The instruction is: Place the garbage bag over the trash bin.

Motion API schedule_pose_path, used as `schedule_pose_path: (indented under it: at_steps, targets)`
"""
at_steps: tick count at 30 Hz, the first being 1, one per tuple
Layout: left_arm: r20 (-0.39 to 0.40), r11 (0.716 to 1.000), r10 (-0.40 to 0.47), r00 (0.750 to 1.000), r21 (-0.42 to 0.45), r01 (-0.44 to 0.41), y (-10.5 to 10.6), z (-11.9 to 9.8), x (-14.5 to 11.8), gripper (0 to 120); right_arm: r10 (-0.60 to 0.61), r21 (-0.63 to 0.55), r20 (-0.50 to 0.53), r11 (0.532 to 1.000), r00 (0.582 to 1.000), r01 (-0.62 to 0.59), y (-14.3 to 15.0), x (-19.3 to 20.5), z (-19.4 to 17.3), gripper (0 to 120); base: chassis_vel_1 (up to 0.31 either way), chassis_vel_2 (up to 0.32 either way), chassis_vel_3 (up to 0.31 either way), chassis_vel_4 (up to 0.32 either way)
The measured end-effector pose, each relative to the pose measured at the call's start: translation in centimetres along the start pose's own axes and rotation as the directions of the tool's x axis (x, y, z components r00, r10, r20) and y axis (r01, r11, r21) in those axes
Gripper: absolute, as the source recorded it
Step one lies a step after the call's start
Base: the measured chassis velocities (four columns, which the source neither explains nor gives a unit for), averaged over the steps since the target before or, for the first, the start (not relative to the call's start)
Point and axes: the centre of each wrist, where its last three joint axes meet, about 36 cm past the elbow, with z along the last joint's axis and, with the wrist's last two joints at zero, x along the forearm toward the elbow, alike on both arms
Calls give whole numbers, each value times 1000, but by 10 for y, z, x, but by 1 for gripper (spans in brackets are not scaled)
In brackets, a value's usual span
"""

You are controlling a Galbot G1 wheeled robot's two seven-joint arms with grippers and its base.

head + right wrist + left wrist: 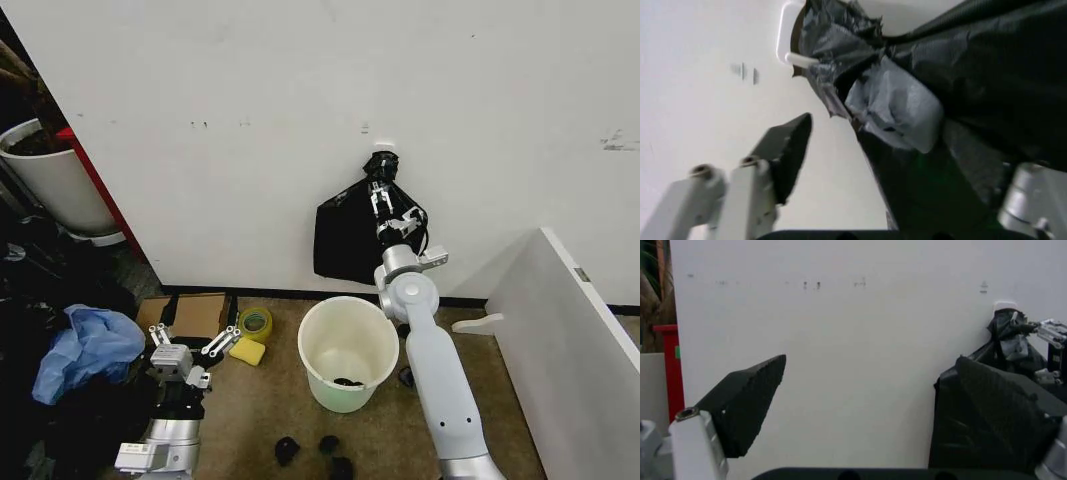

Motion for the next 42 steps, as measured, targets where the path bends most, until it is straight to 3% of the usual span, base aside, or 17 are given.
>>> schedule_pose_path:
  at_steps: [3, 13, 16, 19, 31, 36, 42]
  targets:
    - [0, 1000, 2, 1000, 1, -2, -1, 0, 0, 100, -4, 9, 5, 1000, 1000, 4, 0, 1, -1, 62, 0, 0, 0, 0]
    - [-9, 1000, 6, 1000, 4, -6, -4, 7, 1, 100, -19, 49, 33, 999, 999, 18, -4, 4, -2, 19, 0, 0, 0, 0]
    - [-9, 1000, 5, 1000, 5, -5, -4, 8, 2, 100, -23, 59, 41, 998, 999, 21, -4, 3, -1, 16, 0, 0, 0, 0]
    - [-5, 1000, 3, 1000, 6, -3, -5, 10, 3, 100, -27, 73, 56, 997, 998, 23, -7, 7, 4, 0, 0, 0, 0, 0]
    - [6, 1000, 3, 1000, 11, -3, -7, 11, 1, 100, -25, 174, -1, 985, 1000, 24, -18, 62, 22, 0, 0, 0, 0, 0]
    - [22, 1000, 4, 1000, 20, -5, -8, 11, -4, 100, -29, 254, -58, 966, 998, 43, -17, 107, 26, 0, 0, 0, 0, 0]
    - [40, 999, -1, 999, 35, 0, -6, 12, -13, 100, 61, 404, -135, 915, 989, -1, -14, 158, 29, 0, 0, 0, 0, 0]
